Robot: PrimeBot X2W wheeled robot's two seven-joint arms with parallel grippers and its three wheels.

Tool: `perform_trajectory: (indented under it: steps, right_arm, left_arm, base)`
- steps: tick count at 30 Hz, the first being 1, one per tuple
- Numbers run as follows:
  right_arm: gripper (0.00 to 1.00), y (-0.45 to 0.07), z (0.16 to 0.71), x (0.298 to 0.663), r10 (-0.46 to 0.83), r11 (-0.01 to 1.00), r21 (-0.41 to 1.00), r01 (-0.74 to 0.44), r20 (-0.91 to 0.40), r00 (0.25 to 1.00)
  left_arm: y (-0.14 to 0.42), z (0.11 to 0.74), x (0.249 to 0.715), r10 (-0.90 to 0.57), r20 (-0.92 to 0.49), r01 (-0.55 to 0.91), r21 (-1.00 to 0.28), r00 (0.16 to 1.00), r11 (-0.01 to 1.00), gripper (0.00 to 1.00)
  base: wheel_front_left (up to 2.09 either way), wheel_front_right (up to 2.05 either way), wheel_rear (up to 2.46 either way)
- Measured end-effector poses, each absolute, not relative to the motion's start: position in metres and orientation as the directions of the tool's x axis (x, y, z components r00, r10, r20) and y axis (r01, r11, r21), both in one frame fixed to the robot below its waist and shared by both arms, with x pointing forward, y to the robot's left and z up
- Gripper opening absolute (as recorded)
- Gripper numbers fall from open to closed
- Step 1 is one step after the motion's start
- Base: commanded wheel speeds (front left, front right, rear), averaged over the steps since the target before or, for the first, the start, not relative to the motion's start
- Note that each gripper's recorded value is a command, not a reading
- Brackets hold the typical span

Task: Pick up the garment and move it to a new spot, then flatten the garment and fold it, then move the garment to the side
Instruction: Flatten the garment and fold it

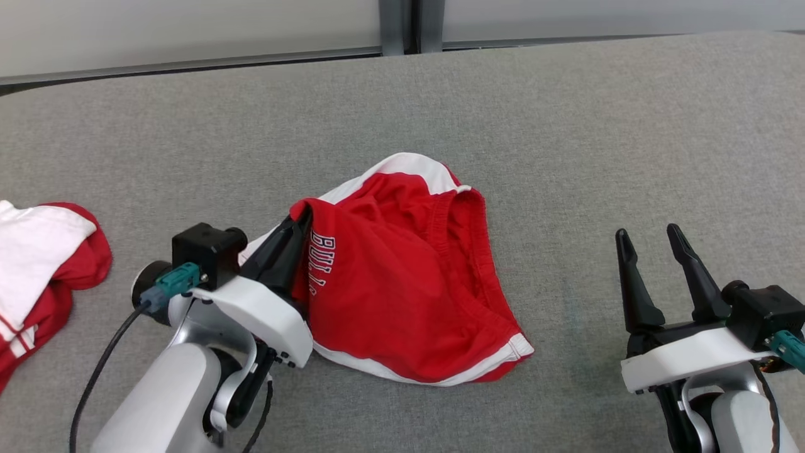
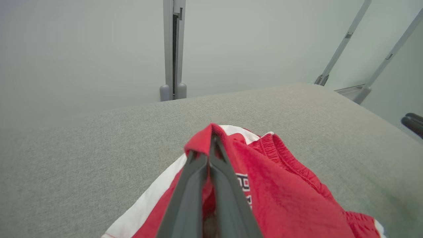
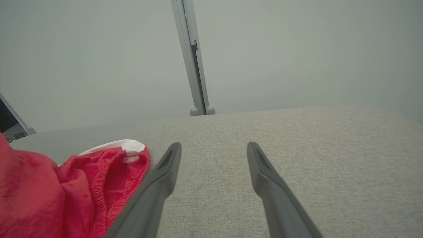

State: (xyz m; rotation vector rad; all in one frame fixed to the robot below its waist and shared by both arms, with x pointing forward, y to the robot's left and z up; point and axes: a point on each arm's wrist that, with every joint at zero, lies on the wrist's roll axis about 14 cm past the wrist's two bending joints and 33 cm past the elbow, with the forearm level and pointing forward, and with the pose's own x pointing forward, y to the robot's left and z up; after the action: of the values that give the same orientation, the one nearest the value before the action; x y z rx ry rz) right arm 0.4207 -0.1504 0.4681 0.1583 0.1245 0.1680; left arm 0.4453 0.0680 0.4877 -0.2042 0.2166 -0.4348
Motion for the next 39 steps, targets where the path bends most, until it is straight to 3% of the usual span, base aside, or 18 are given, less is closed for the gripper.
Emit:
perform_trajectory:
  steps: [7,8,9,17,29,39]
  right_arm:
    - [1.00,-0.161,0.453,0.420,0.141,0.978,0.175,-0.116,-0.142,0.980]
    - [1.00,-0.163,0.451,0.420,0.135,0.979,0.174,-0.108,-0.147,0.980]
    - [1.00,-0.164,0.449,0.420,0.131,0.979,0.174,-0.104,-0.152,0.980]
    - [1.00,-0.164,0.455,0.424,0.135,0.980,0.164,-0.113,-0.129,0.982]
    - [1.00,-0.146,0.482,0.418,0.198,0.973,0.133,-0.187,-0.073,0.978]
    - [1.00,-0.141,0.495,0.398,0.219,0.970,0.121,-0.211,-0.060,0.974]
  left_arm:
    - [0.057,0.441,0.467,-0.449,-0.275,0.379,-0.272,0.850,0.884,0.00]
    - [0.056,0.437,0.470,-0.448,-0.276,0.377,-0.274,0.851,0.885,0.62]
    - [0.055,0.435,0.473,-0.444,-0.272,0.373,-0.274,0.854,0.886,1.00]
    - [0.069,0.453,0.481,-0.380,-0.119,0.347,-0.228,0.918,0.910,1.00]
    - [0.143,0.523,0.462,-0.132,0.119,0.150,-0.155,0.984,0.976,1.00]
    - [0.173,0.511,0.417,-0.102,0.081,0.110,-0.104,0.992,0.988,1.00]
  base:
    - [0.00,0.00,0.00]
    - [0.00,0.00,0.00]
    - [0.00,0.00,0.00]
    - [0.00,0.00,0.00]
    - [0.00,0.00,0.00]
    - [0.00,0.00,0.00]
